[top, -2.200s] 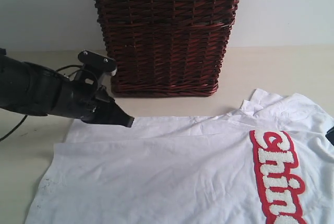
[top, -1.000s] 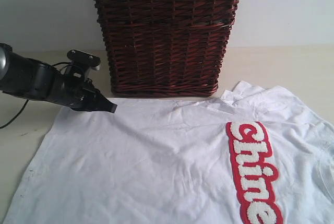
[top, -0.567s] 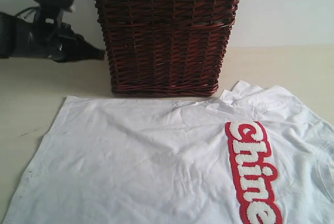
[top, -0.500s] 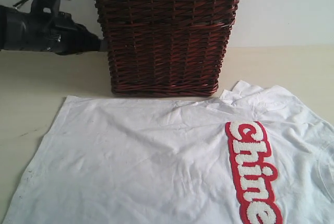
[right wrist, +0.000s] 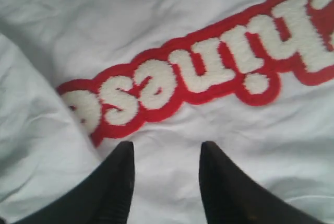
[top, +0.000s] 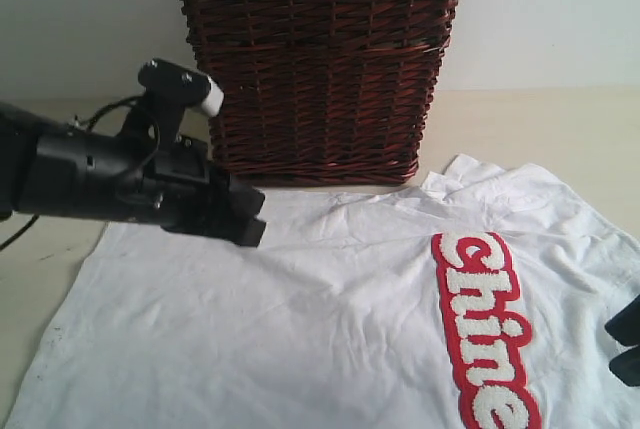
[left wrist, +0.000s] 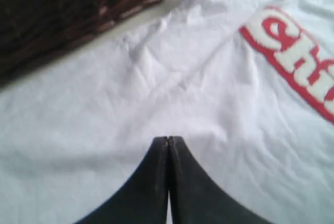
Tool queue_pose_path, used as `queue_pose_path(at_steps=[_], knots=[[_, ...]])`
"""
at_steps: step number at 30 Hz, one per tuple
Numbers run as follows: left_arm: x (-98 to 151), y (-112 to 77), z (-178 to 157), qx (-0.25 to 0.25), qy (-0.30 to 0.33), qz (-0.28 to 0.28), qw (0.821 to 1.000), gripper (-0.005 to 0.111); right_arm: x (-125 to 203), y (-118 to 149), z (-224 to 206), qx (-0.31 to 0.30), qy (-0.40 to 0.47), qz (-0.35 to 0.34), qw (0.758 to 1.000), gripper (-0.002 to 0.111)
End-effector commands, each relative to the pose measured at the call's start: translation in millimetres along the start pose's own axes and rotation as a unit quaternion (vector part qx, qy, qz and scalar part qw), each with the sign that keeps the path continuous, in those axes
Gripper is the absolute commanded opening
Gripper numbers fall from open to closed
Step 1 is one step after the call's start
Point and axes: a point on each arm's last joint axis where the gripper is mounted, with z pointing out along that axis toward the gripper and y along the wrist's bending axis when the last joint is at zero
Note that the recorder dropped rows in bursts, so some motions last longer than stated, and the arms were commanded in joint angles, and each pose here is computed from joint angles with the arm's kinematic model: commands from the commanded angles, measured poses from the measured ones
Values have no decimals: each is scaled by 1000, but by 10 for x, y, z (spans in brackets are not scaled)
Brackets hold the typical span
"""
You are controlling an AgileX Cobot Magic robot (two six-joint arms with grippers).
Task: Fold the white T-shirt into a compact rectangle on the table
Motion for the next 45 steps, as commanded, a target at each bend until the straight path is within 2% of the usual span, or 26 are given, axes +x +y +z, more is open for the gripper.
queue_pose_path(at_steps=[1,5,14,21,28,45], knots=[[364,-7,118,-9,57,-43,997,0,34,-138,56,78,-9,15,997,42],[561,-16,150,-5,86,-63,994,0,7,-185,53,103,-28,35,994,42],[555,-79,149,29,82,-70,994,0,-119,-237,25,124,-107,93,982,39],[555,-79,149,29,82,-70,994,0,-119,-231,26,119,-108,103,982,37],[555,-79,149,29,82,-70,994,0,-116,-219,23,104,-117,216,964,37],[555,-79,149,29,82,-70,994,0,-88,-206,31,101,-99,211,967,37]])
